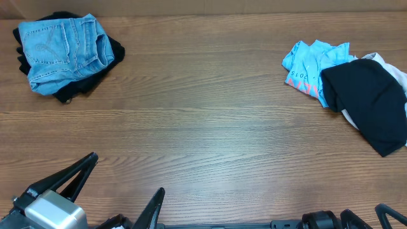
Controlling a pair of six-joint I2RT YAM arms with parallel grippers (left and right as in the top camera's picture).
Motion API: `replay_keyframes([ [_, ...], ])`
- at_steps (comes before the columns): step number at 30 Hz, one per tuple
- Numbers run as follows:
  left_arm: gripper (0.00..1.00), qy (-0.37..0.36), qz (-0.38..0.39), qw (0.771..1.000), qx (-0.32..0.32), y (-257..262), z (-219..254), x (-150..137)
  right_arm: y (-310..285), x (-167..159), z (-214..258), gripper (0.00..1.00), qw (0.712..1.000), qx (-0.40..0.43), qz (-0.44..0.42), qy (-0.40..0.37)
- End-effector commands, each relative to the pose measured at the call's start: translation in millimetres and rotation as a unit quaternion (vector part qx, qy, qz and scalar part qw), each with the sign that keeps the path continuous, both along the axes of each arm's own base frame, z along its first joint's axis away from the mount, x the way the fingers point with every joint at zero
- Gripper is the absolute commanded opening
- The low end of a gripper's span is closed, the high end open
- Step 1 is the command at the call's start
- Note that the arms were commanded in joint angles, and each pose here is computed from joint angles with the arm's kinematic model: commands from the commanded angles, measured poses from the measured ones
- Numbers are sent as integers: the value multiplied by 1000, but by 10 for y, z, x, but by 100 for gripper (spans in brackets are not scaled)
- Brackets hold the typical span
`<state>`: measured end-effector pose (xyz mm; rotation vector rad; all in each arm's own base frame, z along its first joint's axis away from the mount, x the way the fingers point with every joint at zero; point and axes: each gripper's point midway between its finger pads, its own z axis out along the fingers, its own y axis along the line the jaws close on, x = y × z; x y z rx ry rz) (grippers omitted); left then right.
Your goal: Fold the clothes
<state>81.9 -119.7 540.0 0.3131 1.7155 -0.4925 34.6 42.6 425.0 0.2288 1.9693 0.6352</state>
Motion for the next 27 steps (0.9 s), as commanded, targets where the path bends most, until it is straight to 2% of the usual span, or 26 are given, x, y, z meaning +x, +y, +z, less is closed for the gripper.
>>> replay_keyframes([
  [1,100,-3,-11,1000,4,-20,-1,-2,-7,28,10,100,1000,0,-2,1],
  [17,100,-1,-11,1000,3,-10,-1,16,-9,28,10,100,1000,0,-3,1],
  [23,100,-1,-11,1000,3,-10,0,16,-389,85,-102,100,987,-39,-154,3],
  [25,100,-1,-11,1000,3,-10,-1,16,-401,169,-250,100,985,-39,-165,7],
  [27,100,-1,-11,1000,3,-10,0,16,-405,380,-372,100,985,-35,-167,-20],
])
